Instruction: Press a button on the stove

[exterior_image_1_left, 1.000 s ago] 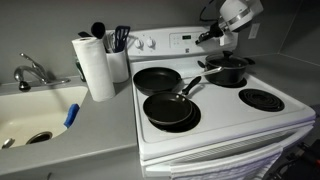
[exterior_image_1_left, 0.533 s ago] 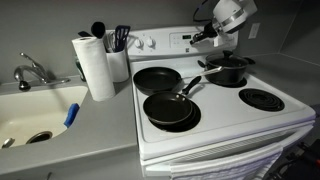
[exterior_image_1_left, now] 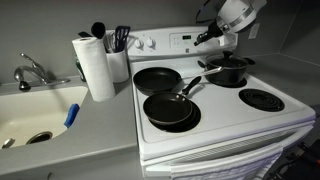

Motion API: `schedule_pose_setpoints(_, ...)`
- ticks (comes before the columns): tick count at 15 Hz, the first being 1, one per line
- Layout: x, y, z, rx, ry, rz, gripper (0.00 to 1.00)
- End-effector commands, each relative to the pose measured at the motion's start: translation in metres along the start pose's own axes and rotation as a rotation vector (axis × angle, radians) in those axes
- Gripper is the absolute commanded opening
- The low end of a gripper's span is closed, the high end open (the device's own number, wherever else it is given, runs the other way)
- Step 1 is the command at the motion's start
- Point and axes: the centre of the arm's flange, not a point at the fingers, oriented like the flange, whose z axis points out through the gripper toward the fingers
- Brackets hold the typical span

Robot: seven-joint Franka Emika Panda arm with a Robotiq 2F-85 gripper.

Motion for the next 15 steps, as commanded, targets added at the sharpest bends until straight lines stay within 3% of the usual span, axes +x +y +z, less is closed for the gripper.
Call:
schedule_pose_setpoints(1,-0.008,-0.031,-0.051,0.001,-0.045,-0.001,0.0)
schedule_pose_setpoints(7,-0.014,-0.072,-0.093,0.005,-0.114,-0.022,0.0)
schedule_pose_setpoints(15,-0.033,-0.104,-0.122,-0.05,-0.151,0.027,0.0)
